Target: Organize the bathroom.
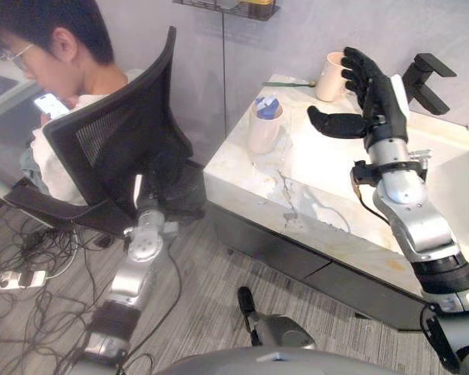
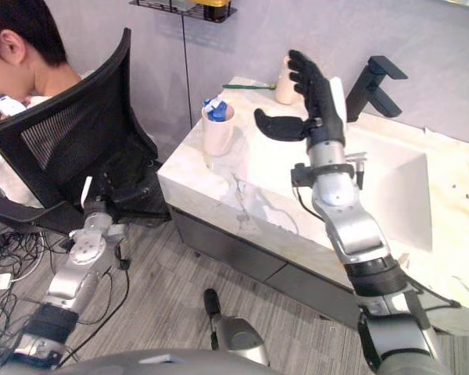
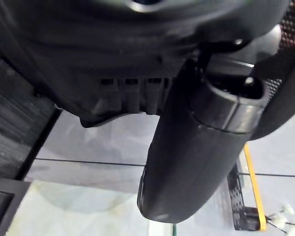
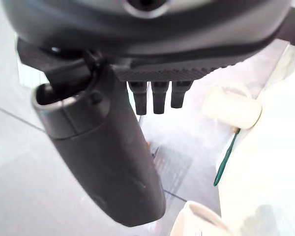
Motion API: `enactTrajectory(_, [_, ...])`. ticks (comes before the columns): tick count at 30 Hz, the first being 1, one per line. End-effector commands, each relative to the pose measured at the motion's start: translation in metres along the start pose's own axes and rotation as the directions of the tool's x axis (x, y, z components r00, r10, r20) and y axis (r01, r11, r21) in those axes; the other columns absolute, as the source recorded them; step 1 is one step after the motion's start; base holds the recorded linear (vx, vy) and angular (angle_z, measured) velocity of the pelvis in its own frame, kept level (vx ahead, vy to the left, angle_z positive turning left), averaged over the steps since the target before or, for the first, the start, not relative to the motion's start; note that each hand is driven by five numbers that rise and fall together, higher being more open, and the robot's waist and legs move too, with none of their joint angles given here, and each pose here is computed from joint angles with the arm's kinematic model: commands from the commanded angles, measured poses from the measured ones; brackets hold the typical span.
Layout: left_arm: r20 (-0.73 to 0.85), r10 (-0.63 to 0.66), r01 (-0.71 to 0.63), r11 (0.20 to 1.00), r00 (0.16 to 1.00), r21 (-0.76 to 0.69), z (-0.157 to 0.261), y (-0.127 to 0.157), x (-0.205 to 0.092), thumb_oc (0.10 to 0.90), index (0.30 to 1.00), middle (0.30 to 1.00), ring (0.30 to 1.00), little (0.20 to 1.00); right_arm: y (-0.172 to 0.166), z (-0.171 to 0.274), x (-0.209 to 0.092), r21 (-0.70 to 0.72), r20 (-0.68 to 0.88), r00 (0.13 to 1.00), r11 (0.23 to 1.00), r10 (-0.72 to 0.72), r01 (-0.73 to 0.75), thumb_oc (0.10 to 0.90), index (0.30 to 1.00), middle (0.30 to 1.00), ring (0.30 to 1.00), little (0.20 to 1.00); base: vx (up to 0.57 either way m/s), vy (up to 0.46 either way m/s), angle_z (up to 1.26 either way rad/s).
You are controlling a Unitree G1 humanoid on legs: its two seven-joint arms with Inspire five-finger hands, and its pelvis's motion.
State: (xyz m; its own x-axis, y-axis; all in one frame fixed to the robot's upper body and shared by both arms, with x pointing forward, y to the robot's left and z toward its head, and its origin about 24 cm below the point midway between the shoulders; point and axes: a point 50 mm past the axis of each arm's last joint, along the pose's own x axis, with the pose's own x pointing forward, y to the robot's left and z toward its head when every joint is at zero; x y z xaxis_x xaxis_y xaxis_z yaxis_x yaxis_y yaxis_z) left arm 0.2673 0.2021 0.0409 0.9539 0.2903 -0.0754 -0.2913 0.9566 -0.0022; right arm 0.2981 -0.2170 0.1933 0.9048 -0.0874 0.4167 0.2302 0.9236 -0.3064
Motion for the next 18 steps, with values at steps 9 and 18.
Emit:
enactTrajectory(9, [0.084,0.254,-0.26,0.963,0.964,0.067,-0.006,0.071,-0.013,0.8,0.9,0.9,0.9,0.9,-0.118,0.065,-0.026,0.035,0.496,0.658,0.77,-0.567,0.637,0.8,0.9,0.9,0.9,0.9,-0.16,0.028,-0.16])
enactTrajectory(18, [-0.152,0.434,-0.413,0.898,0.888,0.152,-0.073,0.119,-0.045,0.8,0.9,0.9,0.9,0.9,-0.186,0.065,-0.064,0.096,0.541,0.321,0.436,-0.778,0.895,0.8,0.9,0.9,0.9,0.9,-0.19,-0.043,-0.35])
